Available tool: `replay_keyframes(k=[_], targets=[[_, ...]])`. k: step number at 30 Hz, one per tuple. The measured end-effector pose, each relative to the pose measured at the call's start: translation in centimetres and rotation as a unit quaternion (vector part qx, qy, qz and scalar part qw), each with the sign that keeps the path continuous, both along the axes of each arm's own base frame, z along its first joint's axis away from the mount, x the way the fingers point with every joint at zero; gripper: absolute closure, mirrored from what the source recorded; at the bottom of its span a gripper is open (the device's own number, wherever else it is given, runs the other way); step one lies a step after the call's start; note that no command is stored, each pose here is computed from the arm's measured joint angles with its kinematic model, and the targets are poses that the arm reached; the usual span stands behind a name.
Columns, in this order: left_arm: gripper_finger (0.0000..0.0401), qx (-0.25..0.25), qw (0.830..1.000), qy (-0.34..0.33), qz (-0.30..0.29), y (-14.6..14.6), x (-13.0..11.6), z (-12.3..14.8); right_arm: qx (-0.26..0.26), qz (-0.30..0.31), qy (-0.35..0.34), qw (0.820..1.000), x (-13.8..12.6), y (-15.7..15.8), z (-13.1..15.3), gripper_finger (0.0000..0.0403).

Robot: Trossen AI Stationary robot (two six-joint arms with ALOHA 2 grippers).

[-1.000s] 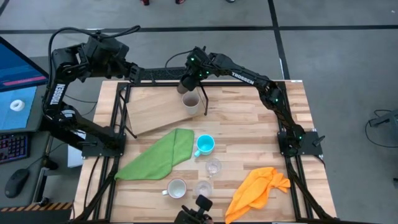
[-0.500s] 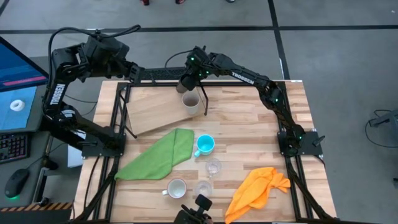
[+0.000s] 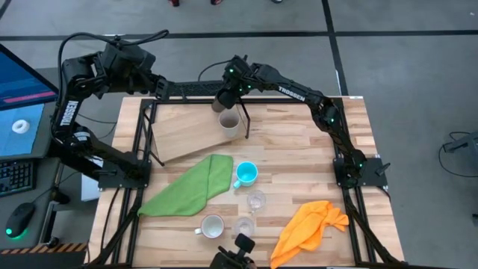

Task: Stack small to large cups/mugs on shelf
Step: Put the black cup on the shelf

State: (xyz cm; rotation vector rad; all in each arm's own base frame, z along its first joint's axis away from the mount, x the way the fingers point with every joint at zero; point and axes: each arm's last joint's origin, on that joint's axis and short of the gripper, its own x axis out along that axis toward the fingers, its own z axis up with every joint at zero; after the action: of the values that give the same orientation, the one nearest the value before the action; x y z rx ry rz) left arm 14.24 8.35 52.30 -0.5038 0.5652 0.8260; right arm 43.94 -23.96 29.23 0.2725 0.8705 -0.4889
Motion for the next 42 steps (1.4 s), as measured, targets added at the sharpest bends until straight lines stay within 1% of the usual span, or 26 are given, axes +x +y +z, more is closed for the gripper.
replay_keyframes(k=[42], targets=[[0.0209,-0.003,1.0,-0.003,0.003,0.0,0.0,-0.01,-0.007,0.017,0.011,1.0,0.11,0.39,-0.09,0.0394]])
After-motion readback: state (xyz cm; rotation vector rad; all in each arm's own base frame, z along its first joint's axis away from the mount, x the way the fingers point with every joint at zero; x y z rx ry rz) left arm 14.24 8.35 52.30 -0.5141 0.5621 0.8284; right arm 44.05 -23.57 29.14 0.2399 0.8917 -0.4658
